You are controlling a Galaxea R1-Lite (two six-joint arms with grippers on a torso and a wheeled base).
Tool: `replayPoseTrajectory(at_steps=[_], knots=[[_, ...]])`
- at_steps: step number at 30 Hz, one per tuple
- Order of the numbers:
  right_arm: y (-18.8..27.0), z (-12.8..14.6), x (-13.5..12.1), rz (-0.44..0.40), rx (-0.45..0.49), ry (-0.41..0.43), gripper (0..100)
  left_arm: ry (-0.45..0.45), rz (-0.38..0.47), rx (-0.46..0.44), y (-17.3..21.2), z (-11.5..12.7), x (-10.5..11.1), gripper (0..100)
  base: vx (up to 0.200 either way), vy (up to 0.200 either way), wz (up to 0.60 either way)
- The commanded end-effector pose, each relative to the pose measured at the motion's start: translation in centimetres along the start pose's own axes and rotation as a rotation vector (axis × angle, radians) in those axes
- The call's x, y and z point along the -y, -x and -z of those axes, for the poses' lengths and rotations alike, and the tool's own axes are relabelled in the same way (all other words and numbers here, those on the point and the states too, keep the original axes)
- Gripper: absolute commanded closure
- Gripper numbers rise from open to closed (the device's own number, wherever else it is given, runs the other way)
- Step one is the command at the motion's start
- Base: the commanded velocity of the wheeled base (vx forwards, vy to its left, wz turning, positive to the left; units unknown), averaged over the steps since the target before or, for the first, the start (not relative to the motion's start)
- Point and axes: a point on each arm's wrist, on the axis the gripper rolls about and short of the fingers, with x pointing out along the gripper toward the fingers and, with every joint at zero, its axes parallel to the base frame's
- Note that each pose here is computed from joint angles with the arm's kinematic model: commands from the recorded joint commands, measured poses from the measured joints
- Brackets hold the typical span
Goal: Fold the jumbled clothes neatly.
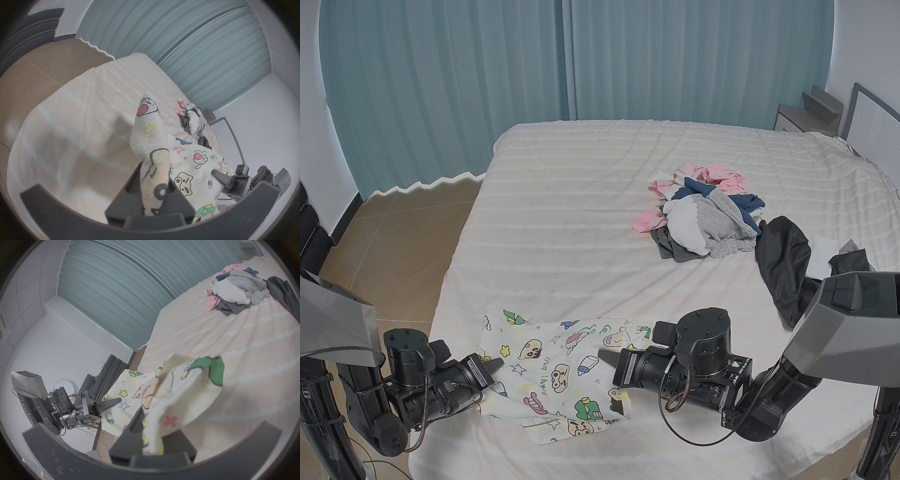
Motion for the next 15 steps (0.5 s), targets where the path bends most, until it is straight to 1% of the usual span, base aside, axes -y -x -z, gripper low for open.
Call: replayPoseTrajectory(at_steps=[1, 15], knots=[[0.40, -0.59, 0.01, 0.000, 0.014, -0.004, 100, -0.014, 0.019, 0.003, 0.11, 0.29, 0.55, 100, 0.000, -0.200, 0.00], [0.51, -0.83, 0.38, 0.015, 0.017, 0.000, 100, -0.017, 0.021, -0.002, 0.06, 0.51, 0.72, 100, 0.000, -0.200, 0.00]])
